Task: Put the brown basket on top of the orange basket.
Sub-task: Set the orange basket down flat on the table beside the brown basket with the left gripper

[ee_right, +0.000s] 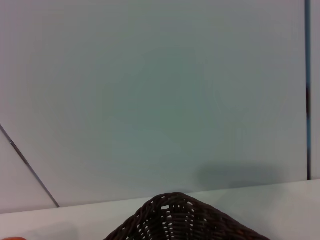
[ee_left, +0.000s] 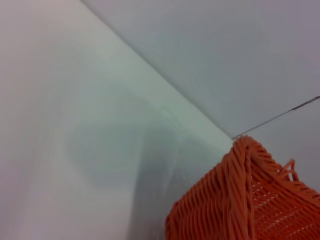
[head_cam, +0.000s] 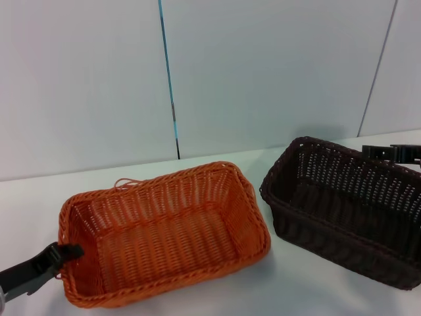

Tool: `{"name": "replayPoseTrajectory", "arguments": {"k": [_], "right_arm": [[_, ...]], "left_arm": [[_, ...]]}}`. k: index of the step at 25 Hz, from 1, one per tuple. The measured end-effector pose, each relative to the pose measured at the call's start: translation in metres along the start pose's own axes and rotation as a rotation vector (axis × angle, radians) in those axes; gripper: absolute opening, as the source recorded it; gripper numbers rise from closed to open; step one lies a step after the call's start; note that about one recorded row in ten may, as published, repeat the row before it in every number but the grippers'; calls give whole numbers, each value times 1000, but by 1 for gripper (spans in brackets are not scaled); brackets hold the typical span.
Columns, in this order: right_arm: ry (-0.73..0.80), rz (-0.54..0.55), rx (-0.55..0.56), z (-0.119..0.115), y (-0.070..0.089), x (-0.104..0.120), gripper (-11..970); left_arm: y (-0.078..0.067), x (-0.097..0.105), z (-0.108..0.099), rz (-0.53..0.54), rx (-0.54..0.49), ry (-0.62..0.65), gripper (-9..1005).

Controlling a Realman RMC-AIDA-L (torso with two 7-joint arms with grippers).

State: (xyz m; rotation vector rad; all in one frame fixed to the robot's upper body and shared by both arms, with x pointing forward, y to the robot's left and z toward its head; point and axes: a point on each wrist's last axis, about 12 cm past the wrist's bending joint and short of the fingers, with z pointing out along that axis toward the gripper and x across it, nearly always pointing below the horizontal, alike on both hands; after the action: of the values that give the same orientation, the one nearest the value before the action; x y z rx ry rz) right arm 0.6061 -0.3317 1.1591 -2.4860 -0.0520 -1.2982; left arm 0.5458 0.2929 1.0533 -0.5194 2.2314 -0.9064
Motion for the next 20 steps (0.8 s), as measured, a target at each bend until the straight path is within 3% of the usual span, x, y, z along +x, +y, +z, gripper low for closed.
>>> {"name": "replayPoseTrajectory", "arguments": {"k": [20], "right_arm": [[2,-2,-10,0,3,0,793]], "left_arm": [[-4,2,2,59,-1,15,231]]}}
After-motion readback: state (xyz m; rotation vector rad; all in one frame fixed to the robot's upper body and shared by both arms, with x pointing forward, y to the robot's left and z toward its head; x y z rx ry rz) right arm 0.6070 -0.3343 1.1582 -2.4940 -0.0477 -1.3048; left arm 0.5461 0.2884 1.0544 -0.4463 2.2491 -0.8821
